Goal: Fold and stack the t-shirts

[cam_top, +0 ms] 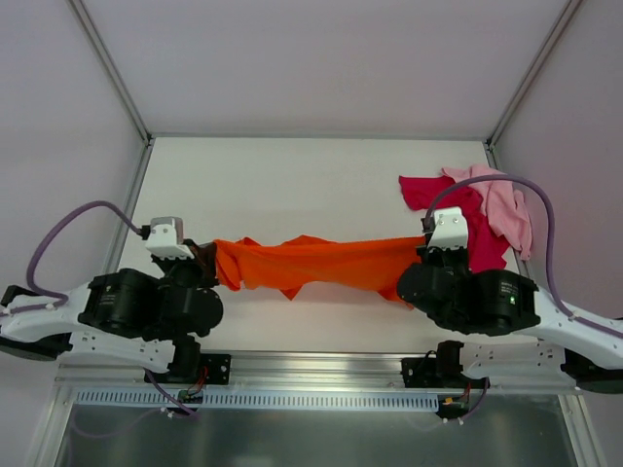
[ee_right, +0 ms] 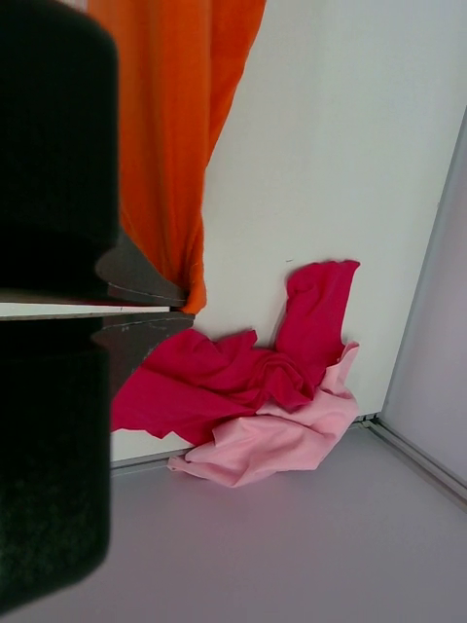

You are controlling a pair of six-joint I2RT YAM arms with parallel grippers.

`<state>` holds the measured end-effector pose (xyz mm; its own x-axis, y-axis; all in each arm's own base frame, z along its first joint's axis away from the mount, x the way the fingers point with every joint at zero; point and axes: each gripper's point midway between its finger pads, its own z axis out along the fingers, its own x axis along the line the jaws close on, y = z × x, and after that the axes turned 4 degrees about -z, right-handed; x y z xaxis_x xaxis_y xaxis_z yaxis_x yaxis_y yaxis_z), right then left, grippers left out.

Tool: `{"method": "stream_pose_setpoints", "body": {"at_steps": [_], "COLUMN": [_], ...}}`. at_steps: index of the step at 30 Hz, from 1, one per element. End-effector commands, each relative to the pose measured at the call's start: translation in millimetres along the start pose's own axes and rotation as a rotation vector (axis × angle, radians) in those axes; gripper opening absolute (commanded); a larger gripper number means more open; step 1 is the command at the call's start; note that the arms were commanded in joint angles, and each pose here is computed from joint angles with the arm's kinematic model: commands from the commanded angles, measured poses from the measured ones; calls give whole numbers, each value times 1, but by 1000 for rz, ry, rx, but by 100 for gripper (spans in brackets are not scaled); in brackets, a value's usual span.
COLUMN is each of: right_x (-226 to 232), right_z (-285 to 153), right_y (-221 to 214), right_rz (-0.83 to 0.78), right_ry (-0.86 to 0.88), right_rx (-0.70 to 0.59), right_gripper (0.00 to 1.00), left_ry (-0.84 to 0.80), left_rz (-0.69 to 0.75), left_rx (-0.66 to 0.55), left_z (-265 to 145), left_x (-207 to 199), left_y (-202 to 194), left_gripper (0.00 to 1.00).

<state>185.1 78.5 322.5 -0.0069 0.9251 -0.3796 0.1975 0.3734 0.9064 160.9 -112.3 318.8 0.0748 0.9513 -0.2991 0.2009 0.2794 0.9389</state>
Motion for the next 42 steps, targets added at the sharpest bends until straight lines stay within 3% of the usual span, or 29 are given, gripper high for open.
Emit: {"method": "stream_pose_setpoints", "body": {"at_steps": [1, 5, 11, 14, 15, 16, 21, 24, 26, 27, 28, 29, 31, 33, 34, 36, 38, 42], "right_x": [6, 13, 29, 42, 45, 49, 51, 39, 28, 26, 25, 21, 26, 34, 35, 32, 30, 25], "right_z": [1, 2, 4, 5, 5, 6, 8, 11, 15, 16, 17, 19, 22, 32, 35, 48, 67, 117], "right_y": [13, 14, 12, 13, 13, 11, 0, -7, -15, -18, -20, -22, -20, -12, -8, -8, 4, 21], "right_rz": [69, 52, 38, 34, 28, 13, 6, 37, 42, 43, 49, 57, 52, 72, 67, 19, 71, 84], "right_ry": [-8, -10, 17, 47, 52, 51, 28, -15, -47, -56, -61, -76, -58, -54, -53, -81, -94, -131], "right_rx": [-27, -29, -21, -14, -11, -7, -1, 7, 44, 51, 60, 72, 86, 95, 100, 143, 161, 201], "right_gripper": [1, 1, 1, 1, 1, 1, 1, 1, 1, 1, 1, 1, 1, 1, 1, 1, 1, 1], "left_ry": [6, 11, 80, 163, 193, 257, 304, 264, 221, 212, 210, 220, 180, 164, 116, 166, 171, 250], "left_rz": [40, 29, 61, 78, 7, 92, 74, 103, 11, 78, 51, -26, 45, -5, -32, -35, -27, -32], "left_rx": [-46, -55, 18, 46, 40, 42, 26, 27, 22, 35, 29, 9, 58, 41, 104, 107, 143, 181], "left_z": [2, 4, 16, 24, 26, 28, 28, 28, 35, 36, 38, 46, 55, 83, 91, 115, 132, 199], "left_x": [18, 28, 20, 18, 17, 28, 32, 29, 11, 11, 13, 8, 7, 5, -1, 10, 6, 10], "left_y": [10, 6, -44, -72, -78, -83, -84, -79, -72, -70, -67, -61, -69, -61, -70, -65, -61, -18], "left_gripper": [0, 0, 0, 0, 0, 0, 0, 0, 0, 0, 0, 0, 0, 0, 0, 0, 0, 0]}}
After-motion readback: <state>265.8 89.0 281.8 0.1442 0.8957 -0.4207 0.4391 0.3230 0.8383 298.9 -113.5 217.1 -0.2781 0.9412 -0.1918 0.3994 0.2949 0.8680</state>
